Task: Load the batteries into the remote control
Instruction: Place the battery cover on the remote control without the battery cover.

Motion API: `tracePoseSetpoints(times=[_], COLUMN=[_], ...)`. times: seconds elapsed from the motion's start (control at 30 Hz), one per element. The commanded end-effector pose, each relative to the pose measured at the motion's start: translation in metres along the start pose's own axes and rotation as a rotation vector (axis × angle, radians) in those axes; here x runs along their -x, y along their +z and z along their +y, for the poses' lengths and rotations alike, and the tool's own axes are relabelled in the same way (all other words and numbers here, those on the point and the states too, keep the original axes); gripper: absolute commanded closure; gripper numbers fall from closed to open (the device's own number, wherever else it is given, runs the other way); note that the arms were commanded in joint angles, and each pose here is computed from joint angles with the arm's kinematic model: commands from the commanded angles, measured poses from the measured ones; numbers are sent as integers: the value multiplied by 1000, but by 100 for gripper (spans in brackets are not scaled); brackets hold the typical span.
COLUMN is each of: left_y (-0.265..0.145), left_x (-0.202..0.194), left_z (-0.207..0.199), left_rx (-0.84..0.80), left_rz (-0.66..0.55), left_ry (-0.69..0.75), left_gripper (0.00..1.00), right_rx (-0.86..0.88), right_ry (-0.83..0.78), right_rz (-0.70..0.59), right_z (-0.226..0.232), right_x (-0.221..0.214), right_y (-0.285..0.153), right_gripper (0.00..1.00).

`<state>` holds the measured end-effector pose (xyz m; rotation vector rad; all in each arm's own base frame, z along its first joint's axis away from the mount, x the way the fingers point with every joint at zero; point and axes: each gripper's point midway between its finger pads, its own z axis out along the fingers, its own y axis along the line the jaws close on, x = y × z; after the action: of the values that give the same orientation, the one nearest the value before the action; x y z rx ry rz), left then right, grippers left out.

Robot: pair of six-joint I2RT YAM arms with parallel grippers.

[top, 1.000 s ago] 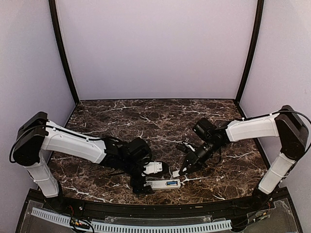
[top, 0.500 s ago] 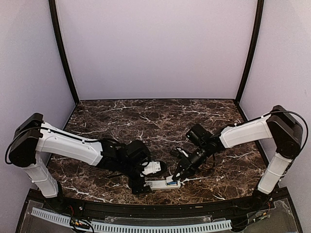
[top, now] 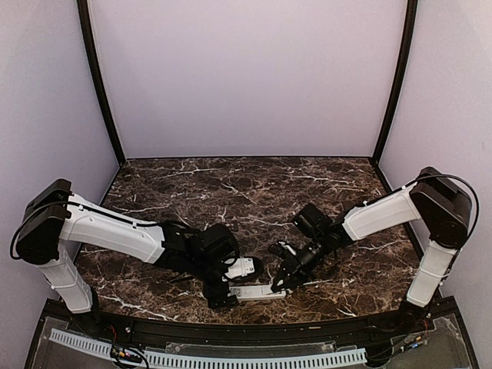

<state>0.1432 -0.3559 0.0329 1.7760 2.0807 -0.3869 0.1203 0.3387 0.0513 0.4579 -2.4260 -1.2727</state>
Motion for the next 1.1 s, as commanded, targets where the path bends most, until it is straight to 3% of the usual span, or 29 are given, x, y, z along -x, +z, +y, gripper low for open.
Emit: tracePoseSetpoints(times=[0.0, 0.7, 1.07], left_y=[1, 0, -12], left_x=[-5, 11, 59], left_z=[-4, -12, -20], left_rx=[-9, -30, -51], left_rz=[26, -28, -303], left_ry=[16, 68, 169], left_gripper=[1, 1, 1], right_rx=[-16, -69, -80], right_ry=[35, 79, 84], right_rz=[19, 7, -5], right_z=[-10, -21, -26], right_x=[-5, -6, -3], right_y=[5, -1, -9], right_gripper=[100, 100, 100])
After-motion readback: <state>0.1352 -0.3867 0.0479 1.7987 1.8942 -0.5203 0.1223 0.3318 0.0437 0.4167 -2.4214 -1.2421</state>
